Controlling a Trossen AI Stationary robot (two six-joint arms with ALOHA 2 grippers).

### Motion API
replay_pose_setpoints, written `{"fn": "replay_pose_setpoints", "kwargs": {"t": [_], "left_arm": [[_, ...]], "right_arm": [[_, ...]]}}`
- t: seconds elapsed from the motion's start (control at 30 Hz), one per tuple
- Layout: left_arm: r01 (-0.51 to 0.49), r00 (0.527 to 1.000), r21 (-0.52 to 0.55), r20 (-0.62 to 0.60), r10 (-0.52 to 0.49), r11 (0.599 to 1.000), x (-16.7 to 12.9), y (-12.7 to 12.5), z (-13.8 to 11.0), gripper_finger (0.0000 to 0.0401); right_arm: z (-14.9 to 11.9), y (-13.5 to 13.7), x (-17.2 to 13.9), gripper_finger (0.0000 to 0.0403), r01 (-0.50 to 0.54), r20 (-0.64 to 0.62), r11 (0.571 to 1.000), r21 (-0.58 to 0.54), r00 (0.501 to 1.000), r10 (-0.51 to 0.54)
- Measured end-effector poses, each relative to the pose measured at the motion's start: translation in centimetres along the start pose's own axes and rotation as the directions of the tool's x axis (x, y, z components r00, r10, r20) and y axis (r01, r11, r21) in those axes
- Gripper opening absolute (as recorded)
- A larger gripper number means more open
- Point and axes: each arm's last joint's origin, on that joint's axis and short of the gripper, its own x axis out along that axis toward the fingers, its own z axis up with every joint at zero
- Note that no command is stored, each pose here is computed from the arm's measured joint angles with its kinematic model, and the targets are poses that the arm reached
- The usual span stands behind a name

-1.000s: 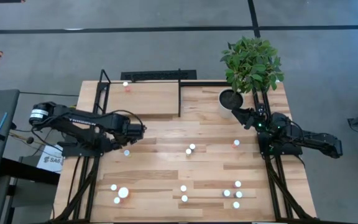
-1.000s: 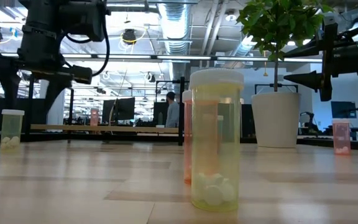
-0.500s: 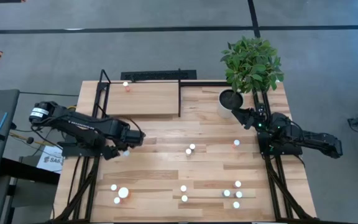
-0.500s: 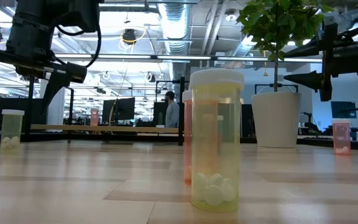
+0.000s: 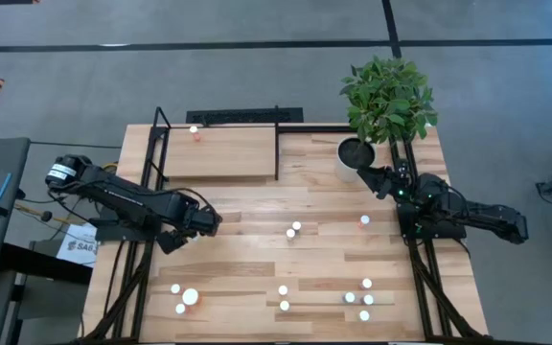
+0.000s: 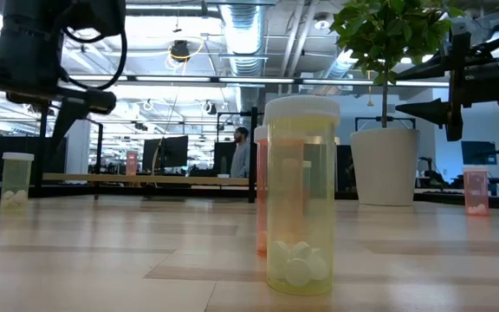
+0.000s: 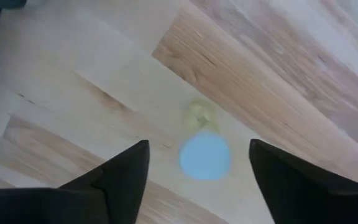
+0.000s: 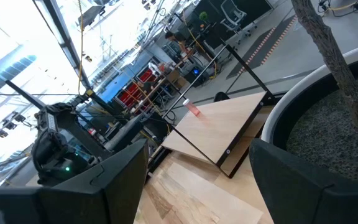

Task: Pick and place medicine bottles onto shelf by color
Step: Put the yellow pill bottle on the shelf

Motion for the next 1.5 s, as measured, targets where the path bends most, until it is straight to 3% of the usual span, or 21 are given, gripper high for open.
{"fn": "replay_pose_setpoints", "kwargs": {"t": [0.3,0.5,1.03,1.3,1.5], "left_arm": [[0.022,0.999,0.008,-0.025,-0.022,1.000,1.5,0.1,0.2,0.0158],[0.023,0.999,0.025,-0.022,-0.023,0.999,1.6,0.1,0.3,0.0119],[0.057,0.998,0.029,-0.008,-0.057,0.998,1.2,0.1,0.7,0.0103],[0.081,0.997,0.047,-0.008,-0.081,0.996,0.0,-0.8,2.8,0.0103],[0.038,0.999,0.099,0.034,-0.042,0.994,-1.8,-2.0,5.2,0.0103]], "right_arm": [[0.0,0.0,0.0,0.0302,0.000,0.000,1.000,0.000,1.000,0.000],[0.0,0.0,0.0,0.0302,0.000,0.000,1.000,0.000,1.000,0.000],[0.0,0.0,0.0,0.0302,0.000,0.000,1.000,0.000,1.000,0.000],[0.0,0.0,0.0,0.0302,0.000,0.000,1.000,0.000,1.000,0.000],[0.0,0.0,0.0,0.0302,0.000,0.000,1.000,0.000,1.000,0.000]]}}
